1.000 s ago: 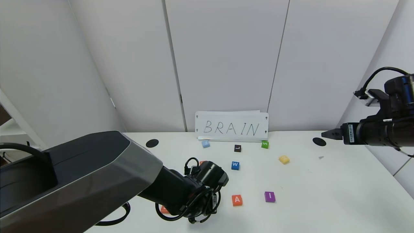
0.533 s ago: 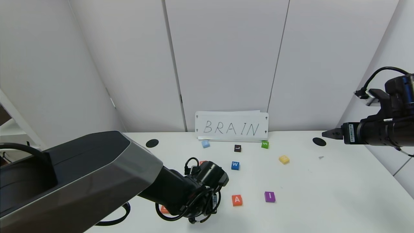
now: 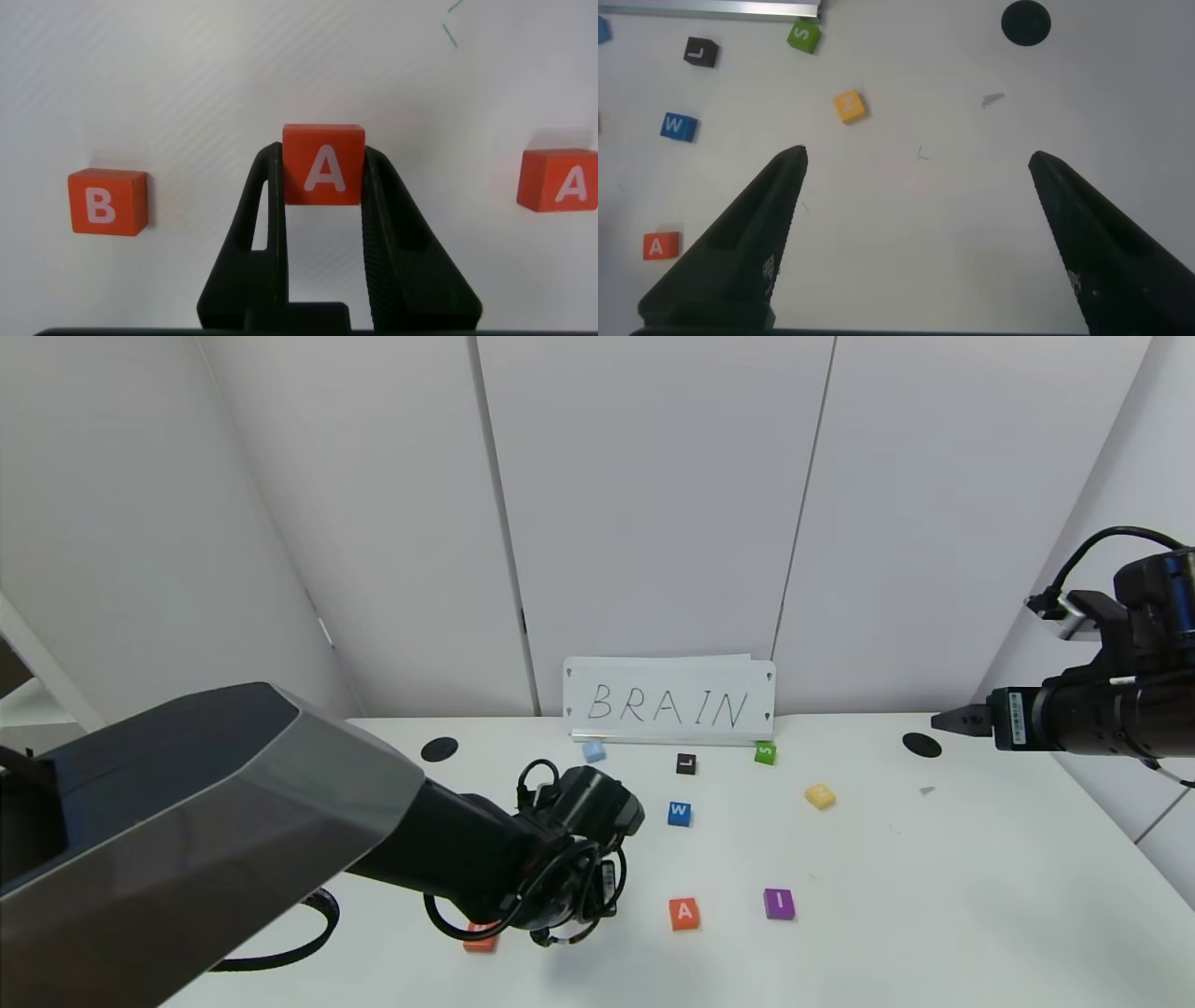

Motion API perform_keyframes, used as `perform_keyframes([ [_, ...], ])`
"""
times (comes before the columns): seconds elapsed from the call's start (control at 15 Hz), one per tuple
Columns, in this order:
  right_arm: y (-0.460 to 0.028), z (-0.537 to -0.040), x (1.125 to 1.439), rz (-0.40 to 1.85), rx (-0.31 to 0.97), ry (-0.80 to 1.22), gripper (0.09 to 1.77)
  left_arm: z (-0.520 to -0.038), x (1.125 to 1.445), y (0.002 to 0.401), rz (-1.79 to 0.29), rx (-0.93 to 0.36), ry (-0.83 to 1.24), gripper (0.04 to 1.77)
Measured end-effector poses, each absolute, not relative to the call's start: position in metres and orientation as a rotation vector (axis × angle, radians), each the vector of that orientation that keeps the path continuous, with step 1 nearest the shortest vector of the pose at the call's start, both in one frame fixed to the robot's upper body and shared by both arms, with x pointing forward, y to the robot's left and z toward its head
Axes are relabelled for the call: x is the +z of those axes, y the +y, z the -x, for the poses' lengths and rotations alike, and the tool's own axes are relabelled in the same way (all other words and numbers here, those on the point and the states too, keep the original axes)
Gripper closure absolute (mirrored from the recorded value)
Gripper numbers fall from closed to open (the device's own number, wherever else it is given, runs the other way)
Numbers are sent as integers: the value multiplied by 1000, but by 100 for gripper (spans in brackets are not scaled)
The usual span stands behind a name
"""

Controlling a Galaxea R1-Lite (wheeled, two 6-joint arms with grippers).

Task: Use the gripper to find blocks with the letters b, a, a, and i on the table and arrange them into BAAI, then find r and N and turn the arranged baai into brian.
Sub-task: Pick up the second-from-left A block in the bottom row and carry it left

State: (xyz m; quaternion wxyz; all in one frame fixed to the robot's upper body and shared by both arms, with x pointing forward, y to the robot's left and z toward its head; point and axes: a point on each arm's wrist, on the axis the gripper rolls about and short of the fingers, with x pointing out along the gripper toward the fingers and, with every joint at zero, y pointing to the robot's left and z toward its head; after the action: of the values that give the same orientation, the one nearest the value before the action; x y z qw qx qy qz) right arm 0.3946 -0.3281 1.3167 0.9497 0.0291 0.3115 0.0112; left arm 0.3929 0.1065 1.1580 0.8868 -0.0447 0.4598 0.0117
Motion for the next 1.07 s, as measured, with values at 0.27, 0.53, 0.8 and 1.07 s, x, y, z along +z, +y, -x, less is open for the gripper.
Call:
perform_keyframes([
  [0.27,-329,-395,1317,-60,20,633,15,-421,1185,121,124,54,914,130],
  [0.53,-330,-395,1317,-62,18,632,15,-464,1204,143,157,91,843,130],
  [0.8,-330,-395,1317,-61,17,631,15,-503,1195,157,165,130,836,130],
  [1.07,-331,-396,1317,-63,13,631,15,-525,1179,166,159,175,882,130],
])
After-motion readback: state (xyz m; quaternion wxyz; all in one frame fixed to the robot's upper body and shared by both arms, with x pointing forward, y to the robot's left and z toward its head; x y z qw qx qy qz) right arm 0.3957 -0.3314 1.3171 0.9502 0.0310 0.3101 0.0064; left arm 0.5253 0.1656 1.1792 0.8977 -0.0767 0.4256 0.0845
